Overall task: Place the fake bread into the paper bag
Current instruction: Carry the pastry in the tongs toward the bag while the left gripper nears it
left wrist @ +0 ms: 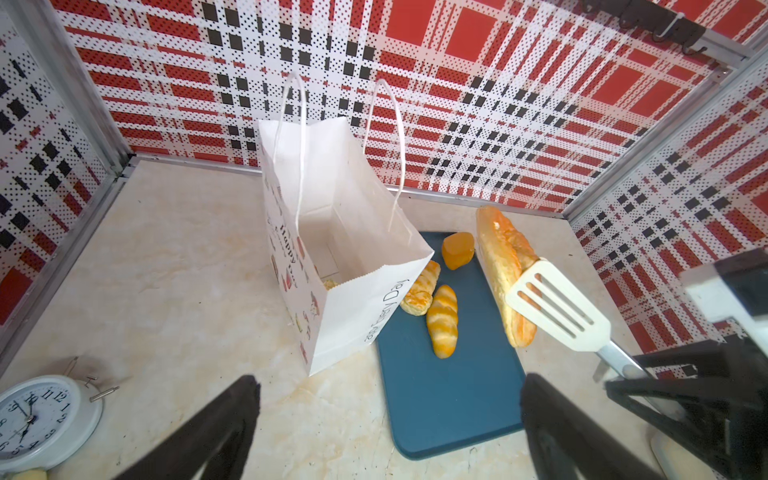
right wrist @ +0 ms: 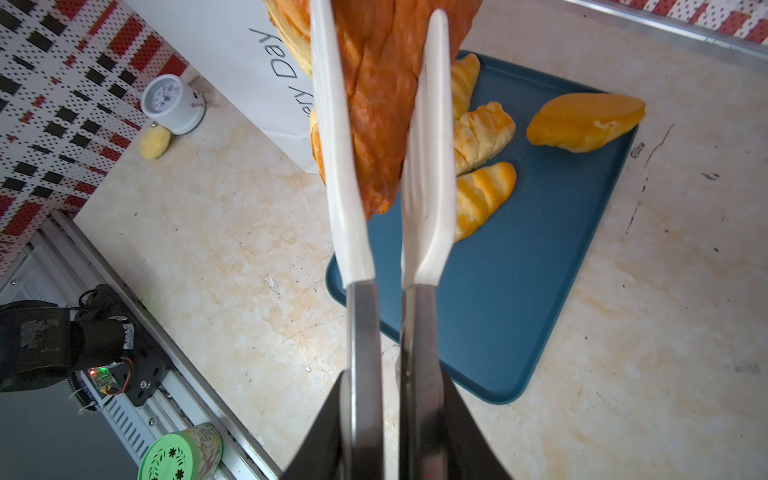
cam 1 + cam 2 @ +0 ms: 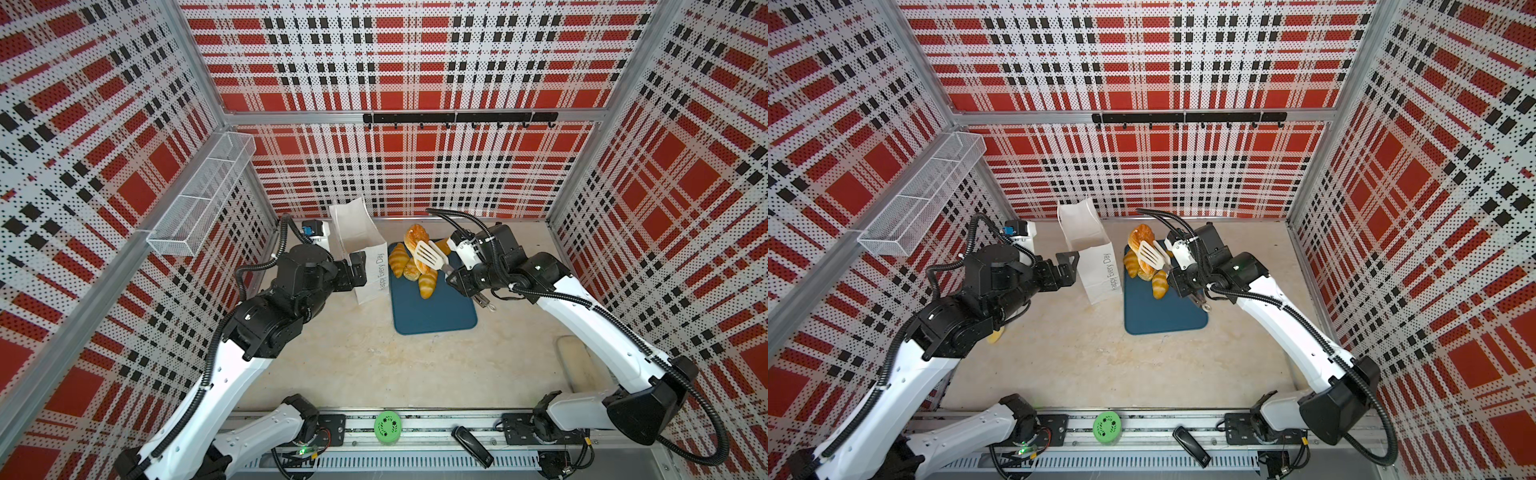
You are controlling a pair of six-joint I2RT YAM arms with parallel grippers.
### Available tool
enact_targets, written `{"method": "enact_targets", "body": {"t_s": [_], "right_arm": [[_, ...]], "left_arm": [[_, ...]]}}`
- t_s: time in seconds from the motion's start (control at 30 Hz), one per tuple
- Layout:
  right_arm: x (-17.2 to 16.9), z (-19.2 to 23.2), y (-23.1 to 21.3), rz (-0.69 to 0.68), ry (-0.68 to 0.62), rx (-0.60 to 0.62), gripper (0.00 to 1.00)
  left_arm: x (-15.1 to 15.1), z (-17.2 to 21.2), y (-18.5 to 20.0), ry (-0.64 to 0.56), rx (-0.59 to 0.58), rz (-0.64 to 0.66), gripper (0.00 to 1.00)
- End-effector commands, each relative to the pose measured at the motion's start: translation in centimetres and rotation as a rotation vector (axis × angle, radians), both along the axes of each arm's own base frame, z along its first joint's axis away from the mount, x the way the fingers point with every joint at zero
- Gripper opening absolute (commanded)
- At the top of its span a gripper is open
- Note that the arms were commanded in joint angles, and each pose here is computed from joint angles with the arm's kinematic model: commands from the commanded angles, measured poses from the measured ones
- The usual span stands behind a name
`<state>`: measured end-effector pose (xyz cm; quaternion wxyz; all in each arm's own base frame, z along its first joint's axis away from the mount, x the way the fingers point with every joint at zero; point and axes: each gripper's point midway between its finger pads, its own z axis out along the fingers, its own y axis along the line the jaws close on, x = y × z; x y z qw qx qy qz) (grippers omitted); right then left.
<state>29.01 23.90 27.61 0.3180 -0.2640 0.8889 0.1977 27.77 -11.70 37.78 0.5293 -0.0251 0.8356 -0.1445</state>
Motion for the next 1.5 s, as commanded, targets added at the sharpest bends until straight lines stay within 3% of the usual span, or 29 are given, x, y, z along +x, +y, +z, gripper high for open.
{"method": "enact_targets", "body": {"t_s": [0.0, 0.33, 0.77, 1.47], "right_arm": [[0.7, 4.1, 2.2, 0.045, -0.114, 0.089, 0.32], [-0.2, 6.7, 6.3, 0.167, -0.177, 0.114, 0.33], [-1.4, 7.2, 10.5, 0.299, -0.184, 0.118, 0.34], [3.5, 7.1, 13.3, 0.295, -0.201, 0.093, 0.33]], "left_arm": [[-0.3, 0.6, 0.7, -0.003, -0.027, 0.011, 0.99], [0.1, -0.8, 2.5, 0.037, -0.07, 0.049, 0.99], [-0.6, -2.4, 4.4, 0.073, -0.081, 0.098, 0.99], [-1.8, -3.2, 5.1, 0.091, -0.075, 0.112, 0.99]]}}
